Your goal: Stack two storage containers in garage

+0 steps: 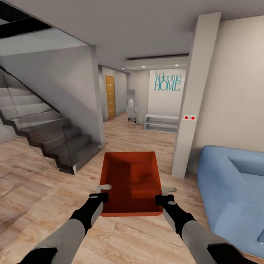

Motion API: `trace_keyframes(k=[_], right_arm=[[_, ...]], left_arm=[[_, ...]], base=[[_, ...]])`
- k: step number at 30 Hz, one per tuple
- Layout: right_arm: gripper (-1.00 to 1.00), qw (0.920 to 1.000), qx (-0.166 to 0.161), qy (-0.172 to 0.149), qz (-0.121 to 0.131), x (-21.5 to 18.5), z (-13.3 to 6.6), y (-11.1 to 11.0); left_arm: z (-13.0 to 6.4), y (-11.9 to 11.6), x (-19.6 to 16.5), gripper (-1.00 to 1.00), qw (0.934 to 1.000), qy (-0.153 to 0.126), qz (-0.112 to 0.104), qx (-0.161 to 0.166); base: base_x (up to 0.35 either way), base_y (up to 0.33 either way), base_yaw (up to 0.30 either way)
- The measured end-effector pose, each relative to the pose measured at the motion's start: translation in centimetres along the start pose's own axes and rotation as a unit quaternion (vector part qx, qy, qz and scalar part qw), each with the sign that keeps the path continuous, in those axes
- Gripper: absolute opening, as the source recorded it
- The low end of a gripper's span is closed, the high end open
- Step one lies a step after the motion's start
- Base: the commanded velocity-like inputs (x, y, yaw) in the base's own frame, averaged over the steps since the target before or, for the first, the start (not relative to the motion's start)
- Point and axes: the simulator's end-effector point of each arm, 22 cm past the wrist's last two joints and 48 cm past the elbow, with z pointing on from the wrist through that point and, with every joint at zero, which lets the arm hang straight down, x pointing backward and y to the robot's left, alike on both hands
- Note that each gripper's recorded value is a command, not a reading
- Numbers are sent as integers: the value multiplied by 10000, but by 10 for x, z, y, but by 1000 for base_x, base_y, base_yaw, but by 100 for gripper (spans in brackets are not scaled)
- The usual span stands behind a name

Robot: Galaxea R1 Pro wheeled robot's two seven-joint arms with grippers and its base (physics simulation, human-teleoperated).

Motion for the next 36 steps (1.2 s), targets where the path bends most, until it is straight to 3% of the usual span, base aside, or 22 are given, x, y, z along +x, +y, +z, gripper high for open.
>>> trace_keyframes(k=[15, 36], right_arm=[[-100, 10000, 3, -59, 0, -7, -3, -1], [-100, 10000, 5, -71, 1, -8, -4, 0]], left_arm=[[-4, 0, -6, -100, 10000, -59, -8, 2], [-4, 0, -7, -100, 10000, -70, -10, 3]], base=[[322, 0, -125], [322, 0, -6]])
